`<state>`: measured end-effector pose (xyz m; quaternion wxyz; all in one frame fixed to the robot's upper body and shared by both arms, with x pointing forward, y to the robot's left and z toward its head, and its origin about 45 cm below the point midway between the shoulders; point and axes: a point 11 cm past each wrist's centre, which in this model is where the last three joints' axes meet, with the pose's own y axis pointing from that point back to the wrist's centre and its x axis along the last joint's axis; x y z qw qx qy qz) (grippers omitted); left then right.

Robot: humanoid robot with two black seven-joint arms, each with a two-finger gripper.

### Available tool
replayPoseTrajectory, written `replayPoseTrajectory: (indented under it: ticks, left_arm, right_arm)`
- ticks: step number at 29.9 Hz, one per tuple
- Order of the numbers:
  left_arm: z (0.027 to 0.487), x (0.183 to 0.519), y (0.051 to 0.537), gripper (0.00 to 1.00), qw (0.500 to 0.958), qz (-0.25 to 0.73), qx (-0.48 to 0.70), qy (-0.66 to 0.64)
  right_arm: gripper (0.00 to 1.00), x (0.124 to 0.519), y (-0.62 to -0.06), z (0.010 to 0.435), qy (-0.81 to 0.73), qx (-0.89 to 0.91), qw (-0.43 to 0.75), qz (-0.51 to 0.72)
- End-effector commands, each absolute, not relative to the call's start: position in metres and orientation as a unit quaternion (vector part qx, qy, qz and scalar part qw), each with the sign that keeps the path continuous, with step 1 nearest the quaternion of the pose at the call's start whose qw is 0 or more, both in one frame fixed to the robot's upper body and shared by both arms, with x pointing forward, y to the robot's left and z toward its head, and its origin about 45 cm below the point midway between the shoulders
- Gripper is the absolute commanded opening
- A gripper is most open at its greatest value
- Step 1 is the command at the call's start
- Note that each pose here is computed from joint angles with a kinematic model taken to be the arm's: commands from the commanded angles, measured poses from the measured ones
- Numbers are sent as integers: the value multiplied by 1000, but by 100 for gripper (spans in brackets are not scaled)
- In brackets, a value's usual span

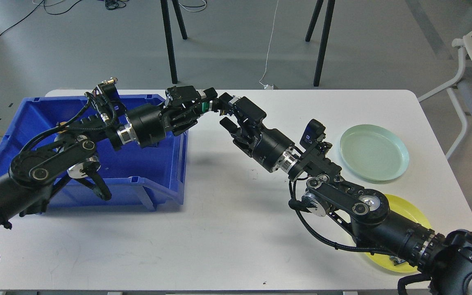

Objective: Pass button and place on color plate

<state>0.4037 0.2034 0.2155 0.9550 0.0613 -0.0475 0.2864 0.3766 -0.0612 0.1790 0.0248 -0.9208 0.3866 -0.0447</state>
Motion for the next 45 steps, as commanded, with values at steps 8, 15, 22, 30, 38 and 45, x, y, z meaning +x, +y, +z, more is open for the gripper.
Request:
replayPoseTrajectory:
  ticks: [8, 15, 22, 30, 38, 45]
  left_arm:
    - [215, 404, 204, 15, 955, 287, 61, -47]
    - [215, 404, 204, 19, 955, 287, 61, -47]
    - [215, 407, 204, 83, 952, 301, 46, -32]
    - [213, 409, 203, 84, 951, 305, 43, -27]
    - [213, 409, 202, 84, 951, 305, 41, -26]
    - [213, 409, 202, 84, 951, 305, 41, -26]
  right_arm:
    - [1, 378, -64, 179, 403, -914, 24, -48]
    - [0, 378, -64, 178, 405, -913, 25, -47]
    - [0, 376, -63, 179, 408, -911, 27, -47]
    - [0, 375, -63, 189, 422, -904, 53, -40]
    - [0, 368, -249, 179, 583, -811, 40, -29]
    - [0, 317, -361, 121, 654, -751, -87, -8]
